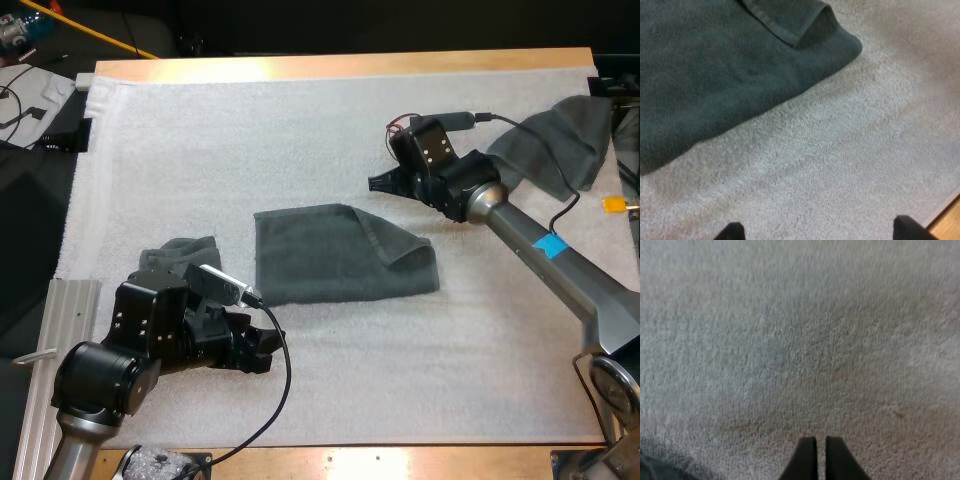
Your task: Pick towel from pile, fold and stack
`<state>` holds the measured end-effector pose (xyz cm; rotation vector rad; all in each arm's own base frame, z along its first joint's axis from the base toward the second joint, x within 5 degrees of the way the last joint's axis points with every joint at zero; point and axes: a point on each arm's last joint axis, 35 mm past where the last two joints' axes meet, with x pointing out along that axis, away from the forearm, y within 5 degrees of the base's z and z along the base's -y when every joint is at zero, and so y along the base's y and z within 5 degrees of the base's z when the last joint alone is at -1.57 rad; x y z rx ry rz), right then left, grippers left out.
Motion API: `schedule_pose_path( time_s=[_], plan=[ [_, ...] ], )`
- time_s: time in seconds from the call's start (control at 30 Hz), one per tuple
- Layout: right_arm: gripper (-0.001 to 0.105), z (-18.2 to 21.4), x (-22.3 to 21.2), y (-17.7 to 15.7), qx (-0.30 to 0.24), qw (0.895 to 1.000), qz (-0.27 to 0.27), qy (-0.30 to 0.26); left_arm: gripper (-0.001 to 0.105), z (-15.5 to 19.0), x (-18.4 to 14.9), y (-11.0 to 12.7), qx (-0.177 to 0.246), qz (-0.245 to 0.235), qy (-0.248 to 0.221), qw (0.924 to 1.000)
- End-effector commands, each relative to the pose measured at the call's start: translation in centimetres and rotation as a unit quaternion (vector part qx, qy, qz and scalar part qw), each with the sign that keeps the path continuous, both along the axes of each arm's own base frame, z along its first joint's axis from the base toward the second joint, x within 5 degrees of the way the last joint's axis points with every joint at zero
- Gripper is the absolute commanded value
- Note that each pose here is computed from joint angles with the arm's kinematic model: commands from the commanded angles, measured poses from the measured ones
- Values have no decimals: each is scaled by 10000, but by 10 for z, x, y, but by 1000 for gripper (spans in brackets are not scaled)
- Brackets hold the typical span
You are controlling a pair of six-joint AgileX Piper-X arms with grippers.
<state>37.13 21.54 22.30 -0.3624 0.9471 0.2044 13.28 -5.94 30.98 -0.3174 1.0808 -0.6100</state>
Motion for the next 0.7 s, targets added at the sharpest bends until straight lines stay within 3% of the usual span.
schedule_pose_path(
  time_s=[0.0, 0.2, 0.47, 0.67],
  plan=[
    [0, 8, -3, -3, -320, 9994, 146, -4, 58, 1, 0, -1, -43, -28, -26, 10000],
    [0, 21, -26, -11, -474, 9939, 707, 709, 58, 2, 0, -1, -58, -40, -40, 10000],
    [0, 13, -54, -5, -87, 9697, 1428, 1982, 58, 2, 1, -2, -85, -45, -81, 9999],
    [0, -7, -57, 10, 17, 9618, 1601, 2221, 58, 3, 2, -2, -101, -25, -103, 9999]
  ],
)
